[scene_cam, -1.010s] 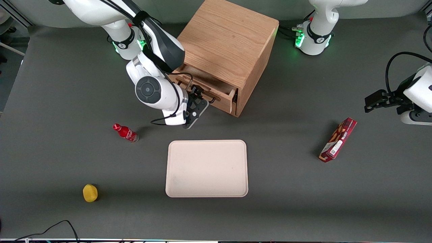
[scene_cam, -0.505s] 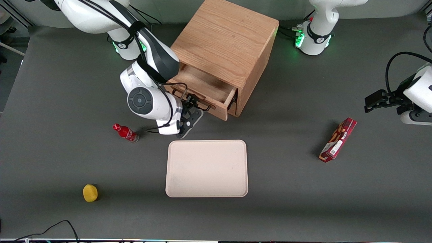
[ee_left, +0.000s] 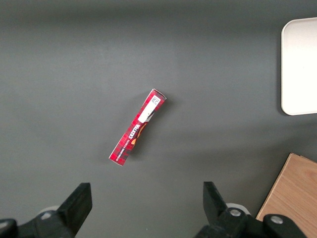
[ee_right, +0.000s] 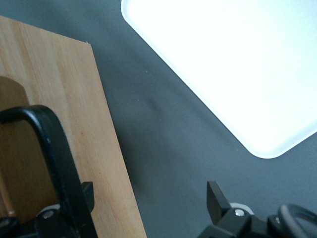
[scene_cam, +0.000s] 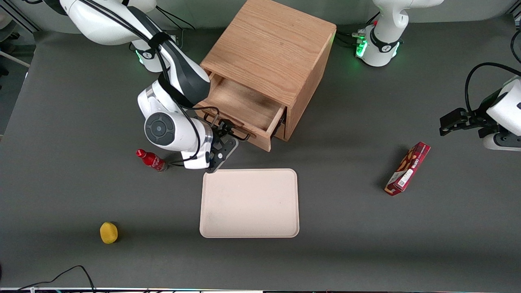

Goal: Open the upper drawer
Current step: 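Pull the upper drawer outward from the cabinet with the right gripper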

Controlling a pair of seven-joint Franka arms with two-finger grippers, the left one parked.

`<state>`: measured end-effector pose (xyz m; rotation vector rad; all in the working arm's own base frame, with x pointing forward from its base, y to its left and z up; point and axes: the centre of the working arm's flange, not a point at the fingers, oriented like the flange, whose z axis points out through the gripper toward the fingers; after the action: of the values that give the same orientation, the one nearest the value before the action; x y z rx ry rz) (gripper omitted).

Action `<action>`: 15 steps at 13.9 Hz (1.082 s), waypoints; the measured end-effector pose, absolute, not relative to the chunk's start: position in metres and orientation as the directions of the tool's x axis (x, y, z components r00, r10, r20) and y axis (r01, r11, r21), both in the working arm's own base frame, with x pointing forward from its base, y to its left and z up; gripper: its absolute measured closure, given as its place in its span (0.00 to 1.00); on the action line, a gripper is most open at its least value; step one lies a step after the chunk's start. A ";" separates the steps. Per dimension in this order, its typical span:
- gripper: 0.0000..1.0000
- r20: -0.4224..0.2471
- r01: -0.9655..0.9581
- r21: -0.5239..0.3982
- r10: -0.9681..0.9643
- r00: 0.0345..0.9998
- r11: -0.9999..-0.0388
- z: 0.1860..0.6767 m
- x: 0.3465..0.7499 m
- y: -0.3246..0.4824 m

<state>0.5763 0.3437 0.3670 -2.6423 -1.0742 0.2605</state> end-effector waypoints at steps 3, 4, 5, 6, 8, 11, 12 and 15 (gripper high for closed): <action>0.00 -0.062 0.652 -0.313 0.700 0.711 -0.691 0.367 0.585 0.338; 0.00 -0.065 0.652 -0.313 0.700 0.711 -0.691 0.367 0.588 0.337; 0.00 -0.065 0.651 -0.313 0.699 0.712 -0.692 0.367 0.591 0.336; 0.00 -0.068 0.650 -0.314 0.699 0.712 -0.692 0.366 0.593 0.334; 0.00 -0.064 0.650 -0.310 0.697 0.714 -0.694 0.366 0.600 0.329; 0.00 -0.059 0.651 -0.305 0.696 0.716 -0.695 0.366 0.609 0.316; 0.00 -0.060 0.650 -0.305 0.696 0.716 -0.696 0.365 0.613 0.311; 0.00 -0.058 0.658 -0.311 0.705 0.707 -0.686 0.364 0.624 0.296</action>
<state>0.6244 0.2960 0.3637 -2.6483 -1.0799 0.2512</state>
